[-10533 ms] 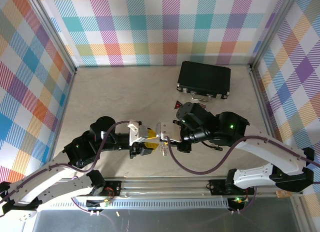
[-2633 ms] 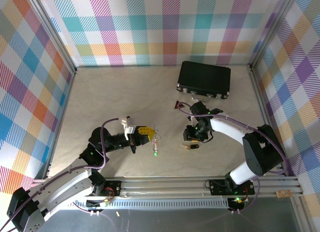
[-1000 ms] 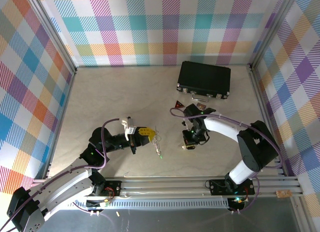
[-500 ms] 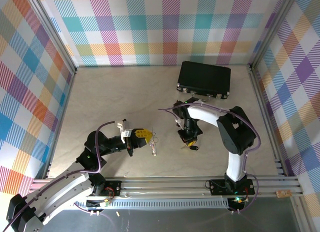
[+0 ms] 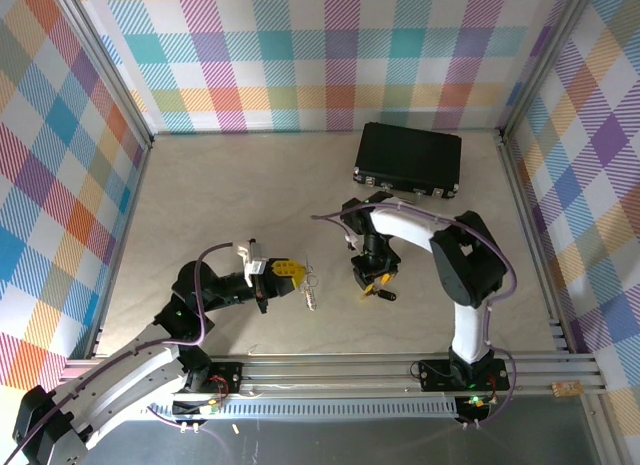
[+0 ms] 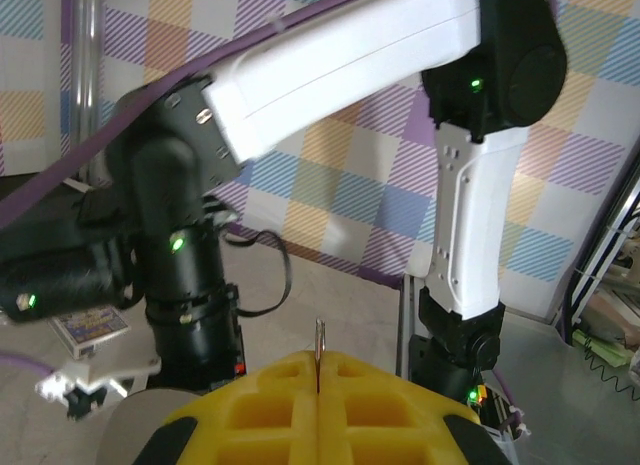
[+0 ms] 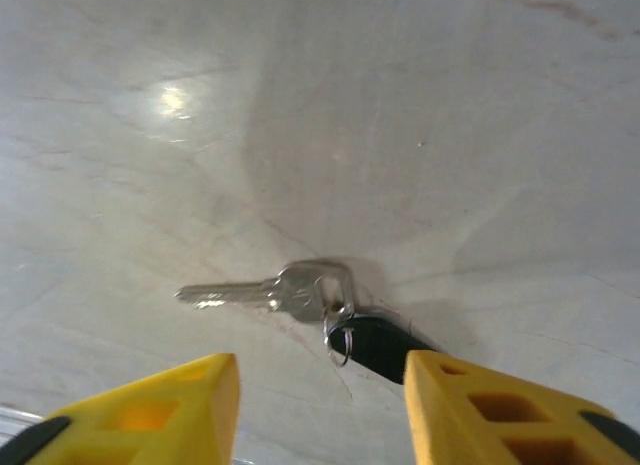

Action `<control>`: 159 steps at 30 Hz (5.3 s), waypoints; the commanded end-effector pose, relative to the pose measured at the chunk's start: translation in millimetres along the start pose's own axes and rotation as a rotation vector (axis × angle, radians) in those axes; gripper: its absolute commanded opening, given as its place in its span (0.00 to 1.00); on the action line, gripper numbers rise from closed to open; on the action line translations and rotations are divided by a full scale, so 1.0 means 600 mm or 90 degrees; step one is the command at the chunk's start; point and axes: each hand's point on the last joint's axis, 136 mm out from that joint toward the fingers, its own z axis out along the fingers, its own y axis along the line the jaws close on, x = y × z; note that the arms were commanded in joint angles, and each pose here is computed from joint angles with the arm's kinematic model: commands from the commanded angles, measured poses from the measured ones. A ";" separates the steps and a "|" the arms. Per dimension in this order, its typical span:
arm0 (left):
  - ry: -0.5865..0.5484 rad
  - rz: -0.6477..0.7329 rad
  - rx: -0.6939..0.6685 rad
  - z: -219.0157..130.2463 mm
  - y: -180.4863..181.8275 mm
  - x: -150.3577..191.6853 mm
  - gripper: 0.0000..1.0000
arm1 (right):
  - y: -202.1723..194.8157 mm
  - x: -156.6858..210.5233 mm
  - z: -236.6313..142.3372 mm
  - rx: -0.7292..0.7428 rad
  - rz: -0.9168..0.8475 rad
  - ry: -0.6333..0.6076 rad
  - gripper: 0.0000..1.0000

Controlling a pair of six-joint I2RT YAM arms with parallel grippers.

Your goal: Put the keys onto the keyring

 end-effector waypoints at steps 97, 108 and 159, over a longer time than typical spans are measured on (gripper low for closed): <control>-0.059 0.005 0.015 -0.012 -0.005 -0.016 0.00 | 0.058 0.016 -0.053 -0.098 0.068 -0.060 0.45; -0.072 0.001 0.034 -0.011 -0.013 -0.026 0.00 | 0.042 0.012 -0.016 -0.164 0.125 -0.296 0.50; -0.093 -0.010 0.032 -0.016 -0.006 -0.032 0.00 | 0.058 0.016 0.050 -0.102 -0.007 -0.267 0.17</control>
